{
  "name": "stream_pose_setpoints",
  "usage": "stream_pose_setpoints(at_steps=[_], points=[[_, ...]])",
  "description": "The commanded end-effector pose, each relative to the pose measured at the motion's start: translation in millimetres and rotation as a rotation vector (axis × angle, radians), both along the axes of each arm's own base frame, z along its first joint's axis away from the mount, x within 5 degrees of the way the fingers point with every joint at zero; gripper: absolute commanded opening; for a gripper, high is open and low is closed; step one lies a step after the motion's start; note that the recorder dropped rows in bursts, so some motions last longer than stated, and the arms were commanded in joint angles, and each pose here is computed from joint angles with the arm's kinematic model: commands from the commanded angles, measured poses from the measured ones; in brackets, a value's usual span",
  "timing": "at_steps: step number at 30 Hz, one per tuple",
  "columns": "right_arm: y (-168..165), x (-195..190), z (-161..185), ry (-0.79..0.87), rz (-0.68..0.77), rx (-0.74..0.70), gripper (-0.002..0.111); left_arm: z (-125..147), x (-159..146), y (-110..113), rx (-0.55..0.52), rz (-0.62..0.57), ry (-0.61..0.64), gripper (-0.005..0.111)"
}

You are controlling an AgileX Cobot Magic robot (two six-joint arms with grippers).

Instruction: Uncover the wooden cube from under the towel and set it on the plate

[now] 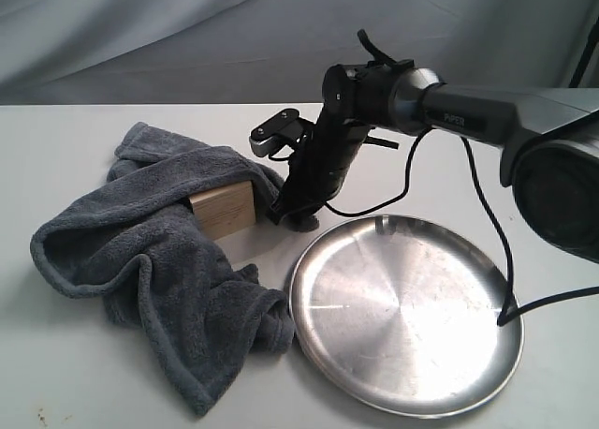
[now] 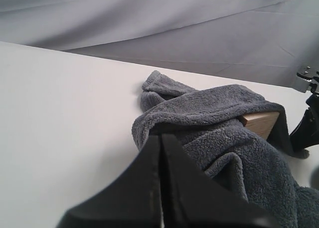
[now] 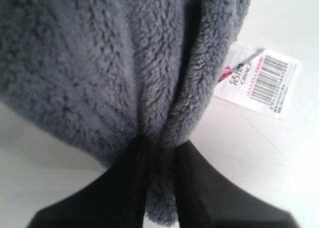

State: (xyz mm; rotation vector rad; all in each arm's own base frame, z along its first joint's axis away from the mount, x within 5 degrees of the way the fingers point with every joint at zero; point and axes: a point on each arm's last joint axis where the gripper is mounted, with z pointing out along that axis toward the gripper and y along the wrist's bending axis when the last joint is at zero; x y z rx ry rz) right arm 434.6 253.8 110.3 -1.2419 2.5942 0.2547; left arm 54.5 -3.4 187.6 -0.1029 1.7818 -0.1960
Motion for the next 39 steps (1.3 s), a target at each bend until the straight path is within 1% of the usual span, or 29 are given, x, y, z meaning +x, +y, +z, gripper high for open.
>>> stream_pose_setpoints(at_steps=[1,2,9,14,19,23,26,29,31,34,36,38,39], points=[[-4,-2,-1,0.009,0.009,-0.039,0.002,-1,0,0,-0.008,-0.005,-0.005,0.0],[-4,-1,4,-0.015,0.007,-0.028,0.0,-1,0,0,-0.008,-0.005,-0.005,0.0],[-1,7,58,-0.207,-0.019,0.07,0.0,-1,0,0,-0.006,-0.006,-0.005,0.0],[1,6,98,-0.305,-0.049,0.167,0.0,-1,0,0,-0.006,-0.006,-0.005,0.0],[7,1,130,-0.341,-0.081,0.309,0.0,-1,0,0,-0.007,-0.005,-0.005,0.0],[24,-10,150,-0.357,-0.034,0.444,0.0,-1,0,0,-0.007,-0.005,-0.005,0.0],[48,-25,155,-0.346,0.028,0.513,0.0,-1,0,0,-0.007,-0.005,-0.005,0.0],[73,-44,152,-0.349,0.117,0.515,0.0,-1,0,0,-0.007,-0.005,-0.005,0.0],[98,-65,153,-0.362,0.204,0.52,0.0,-1,0,0,-0.005,-0.006,-0.005,0.0],[127,-93,152,-0.35,0.275,0.537,0.0,-1,0,0,-0.005,-0.006,-0.005,0.0],[143,-110,146,-0.325,0.319,0.536,0.0,-1,0,0,-0.005,-0.006,-0.005,0.0],[149,-118,142,-0.297,0.343,0.533,0.0,-1,0,0,-0.005,-0.006,-0.005,0.0],[158,-130,131,-0.252,0.381,0.515,0.0,-1,0,0,-0.005,-0.006,-0.005,0.0]])
